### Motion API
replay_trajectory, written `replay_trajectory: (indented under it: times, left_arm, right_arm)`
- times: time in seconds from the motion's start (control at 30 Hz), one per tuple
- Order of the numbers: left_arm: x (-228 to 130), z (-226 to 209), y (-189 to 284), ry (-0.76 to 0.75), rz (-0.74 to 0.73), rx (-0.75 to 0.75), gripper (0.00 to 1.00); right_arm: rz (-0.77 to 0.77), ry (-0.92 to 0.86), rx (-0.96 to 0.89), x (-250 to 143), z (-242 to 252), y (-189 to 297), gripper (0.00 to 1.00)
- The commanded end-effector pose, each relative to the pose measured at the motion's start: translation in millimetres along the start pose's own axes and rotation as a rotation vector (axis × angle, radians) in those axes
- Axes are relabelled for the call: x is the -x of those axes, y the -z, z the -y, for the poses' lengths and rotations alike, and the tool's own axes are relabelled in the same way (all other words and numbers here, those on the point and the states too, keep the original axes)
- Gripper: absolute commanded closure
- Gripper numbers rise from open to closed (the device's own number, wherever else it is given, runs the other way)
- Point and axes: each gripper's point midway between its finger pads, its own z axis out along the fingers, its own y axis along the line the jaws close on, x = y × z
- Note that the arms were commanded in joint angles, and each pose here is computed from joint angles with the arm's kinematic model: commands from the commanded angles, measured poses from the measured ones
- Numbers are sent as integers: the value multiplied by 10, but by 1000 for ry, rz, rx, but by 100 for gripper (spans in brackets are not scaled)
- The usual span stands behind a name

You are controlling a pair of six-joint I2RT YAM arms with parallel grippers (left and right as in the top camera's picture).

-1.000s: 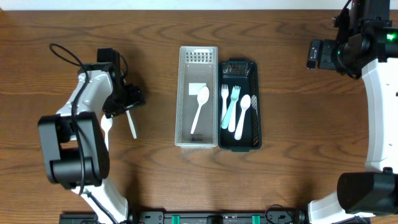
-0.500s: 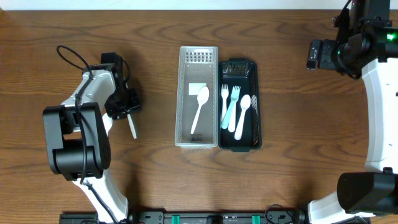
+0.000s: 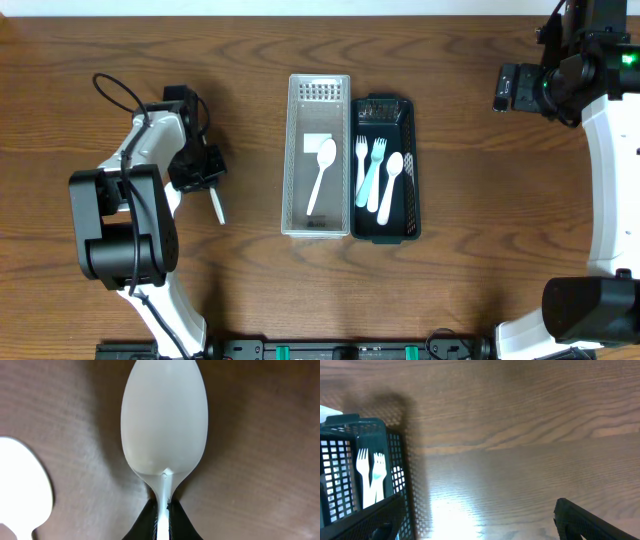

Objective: Pack container
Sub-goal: 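Place the spoon in the grey basket crossing the first spoon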

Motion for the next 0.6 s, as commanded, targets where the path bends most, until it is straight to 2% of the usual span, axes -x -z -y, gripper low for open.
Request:
replay_trajectory:
  times: [0.0, 0.13, 0.3, 0.4, 0.57]
  left_arm:
    - [161, 150, 490, -34, 121, -22, 94]
    - [95, 519, 1195, -129, 266, -75, 94]
    - [-223, 1229, 1869, -333, 477, -173, 94]
    - [-464, 1610, 1948, -452, 529, -185, 94]
    - [-789, 2056, 1608, -601, 463, -179, 94]
  right_arm:
    - [5, 5, -14, 1, 52, 22, 2]
    - [6, 5, -15, 3, 56, 22, 2]
    - [9, 4, -14, 12, 54, 22, 2]
    - [12, 4, -14, 19, 54, 22, 2]
    - [12, 4, -13, 18, 53, 22, 2]
